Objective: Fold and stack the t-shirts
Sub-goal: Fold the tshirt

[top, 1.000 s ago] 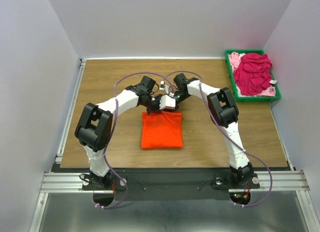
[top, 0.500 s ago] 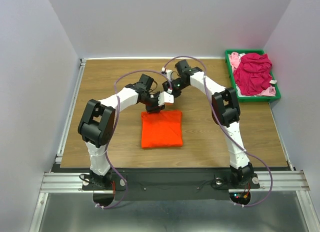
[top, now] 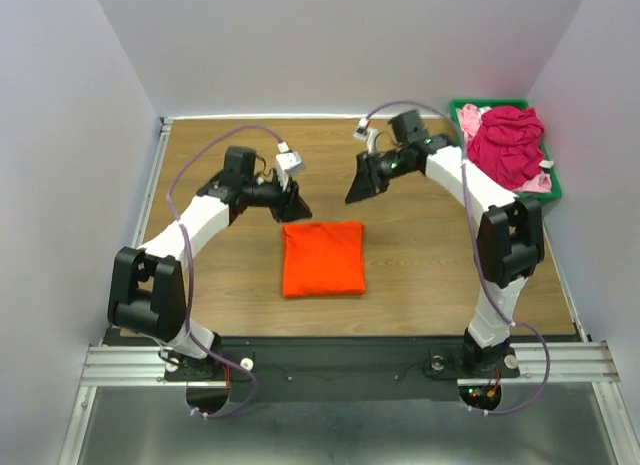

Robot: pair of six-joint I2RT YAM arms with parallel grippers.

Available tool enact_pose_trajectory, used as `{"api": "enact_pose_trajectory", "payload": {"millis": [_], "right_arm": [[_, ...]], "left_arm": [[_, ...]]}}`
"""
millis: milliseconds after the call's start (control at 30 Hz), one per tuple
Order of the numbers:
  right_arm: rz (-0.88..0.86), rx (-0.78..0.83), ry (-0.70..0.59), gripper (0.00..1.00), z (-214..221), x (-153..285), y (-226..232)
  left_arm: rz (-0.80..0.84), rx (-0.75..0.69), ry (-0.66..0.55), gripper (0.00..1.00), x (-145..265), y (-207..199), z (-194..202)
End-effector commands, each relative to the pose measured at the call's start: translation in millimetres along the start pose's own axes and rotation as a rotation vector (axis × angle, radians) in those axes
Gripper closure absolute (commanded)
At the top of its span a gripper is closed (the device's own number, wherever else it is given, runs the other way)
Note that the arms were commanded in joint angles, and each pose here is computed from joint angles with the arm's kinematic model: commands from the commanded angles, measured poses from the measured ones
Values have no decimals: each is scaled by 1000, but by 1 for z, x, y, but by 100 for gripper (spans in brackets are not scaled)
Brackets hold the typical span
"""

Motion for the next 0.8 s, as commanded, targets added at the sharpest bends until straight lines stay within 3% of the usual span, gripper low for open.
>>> {"api": "enact_pose_trajectory", "payload": {"millis": [0,133,233,500,633,767], "right_arm": [[-292,-220,117,66,53,-41,33],[-248,-281,169,66,74,-64,5],[-120,-314,191,68,84,-84,-46],[76,-280,81,68,39,-81,-119],[78,-226,14,66,6,-68,-105],[-7,-187,-42,60,-14,-36,-54]], "left_arm": [[170,347,-61,65,-18,-27,29],[137,477,-34,65,-31,-15,58],[76,526,-26,65,-40,14,69],[-19,749,10,69,-53,102,103],[-22,651,-33,68,-39,110,68],[24,584,-68,66,-20,76,40]]}}
Point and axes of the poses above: each gripper's point midway between its finger pads, its own x axis back along the fingers, its own y axis along the line the jaws close on, z = x × y, the point moved 7 cm from there along x, back along the fingers, and after that the axes turned 2 degrees about x, right-handed, at the moved point
